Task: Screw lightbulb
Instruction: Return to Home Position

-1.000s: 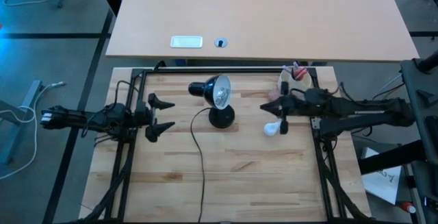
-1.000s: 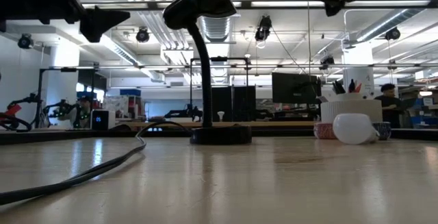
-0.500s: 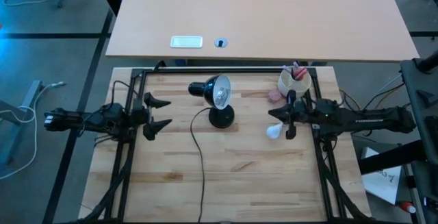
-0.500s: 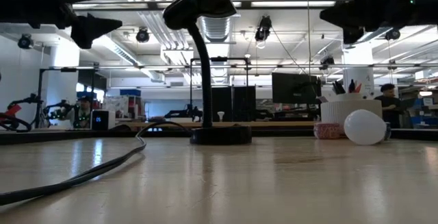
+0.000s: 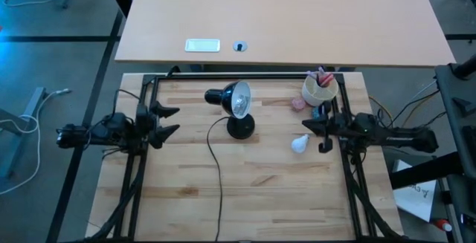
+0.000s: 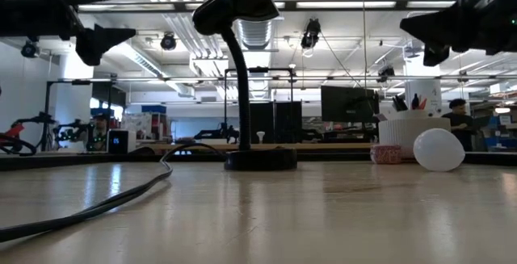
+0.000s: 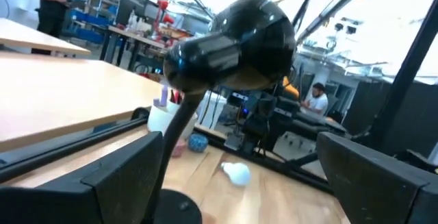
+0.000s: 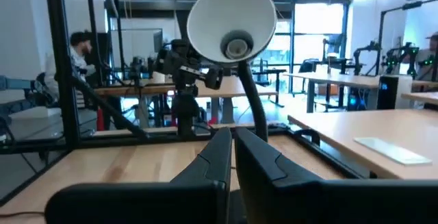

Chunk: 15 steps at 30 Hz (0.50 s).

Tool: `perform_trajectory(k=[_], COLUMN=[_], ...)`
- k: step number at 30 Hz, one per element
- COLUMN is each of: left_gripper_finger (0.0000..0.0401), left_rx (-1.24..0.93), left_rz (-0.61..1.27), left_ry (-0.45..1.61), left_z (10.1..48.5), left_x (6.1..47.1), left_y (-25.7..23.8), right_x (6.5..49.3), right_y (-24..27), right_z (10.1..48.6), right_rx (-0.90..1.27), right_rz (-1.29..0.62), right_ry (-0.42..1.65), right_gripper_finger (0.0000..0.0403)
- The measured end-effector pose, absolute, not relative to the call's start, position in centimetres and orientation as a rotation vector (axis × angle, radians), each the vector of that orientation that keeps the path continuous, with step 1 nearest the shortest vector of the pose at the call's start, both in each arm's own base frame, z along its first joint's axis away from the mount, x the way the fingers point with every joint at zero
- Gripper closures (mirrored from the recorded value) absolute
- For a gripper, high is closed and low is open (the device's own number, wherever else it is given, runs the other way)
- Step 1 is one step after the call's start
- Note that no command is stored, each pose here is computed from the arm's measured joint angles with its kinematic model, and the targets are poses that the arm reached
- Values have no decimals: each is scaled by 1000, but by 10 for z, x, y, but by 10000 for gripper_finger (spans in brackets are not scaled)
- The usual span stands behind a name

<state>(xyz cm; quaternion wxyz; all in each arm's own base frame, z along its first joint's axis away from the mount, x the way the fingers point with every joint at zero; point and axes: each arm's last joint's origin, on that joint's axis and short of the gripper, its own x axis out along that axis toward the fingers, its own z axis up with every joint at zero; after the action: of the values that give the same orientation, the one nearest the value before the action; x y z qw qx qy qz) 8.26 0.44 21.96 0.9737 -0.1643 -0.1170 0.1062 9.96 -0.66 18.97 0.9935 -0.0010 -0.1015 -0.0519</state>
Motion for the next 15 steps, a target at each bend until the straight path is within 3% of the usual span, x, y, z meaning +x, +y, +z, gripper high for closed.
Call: perform_trajectory(k=[8,12,15], left_gripper_finger=[26,26,26], left_rx=[-297,-168,-105], left_rz=[148,-57,-111], left_ry=[-186,-150,-175], left_z=[188,181,184], left_x=[94,96,96], left_y=[2,-5,-6], right_x=[96,98,99], right_y=[-6,-6,-8], right_z=[179,170,166], right_rx=[34,28,33], right_rz=[-76,-73,-153], right_ry=[-143,-44,3], right_gripper_finger=[390,390,390])
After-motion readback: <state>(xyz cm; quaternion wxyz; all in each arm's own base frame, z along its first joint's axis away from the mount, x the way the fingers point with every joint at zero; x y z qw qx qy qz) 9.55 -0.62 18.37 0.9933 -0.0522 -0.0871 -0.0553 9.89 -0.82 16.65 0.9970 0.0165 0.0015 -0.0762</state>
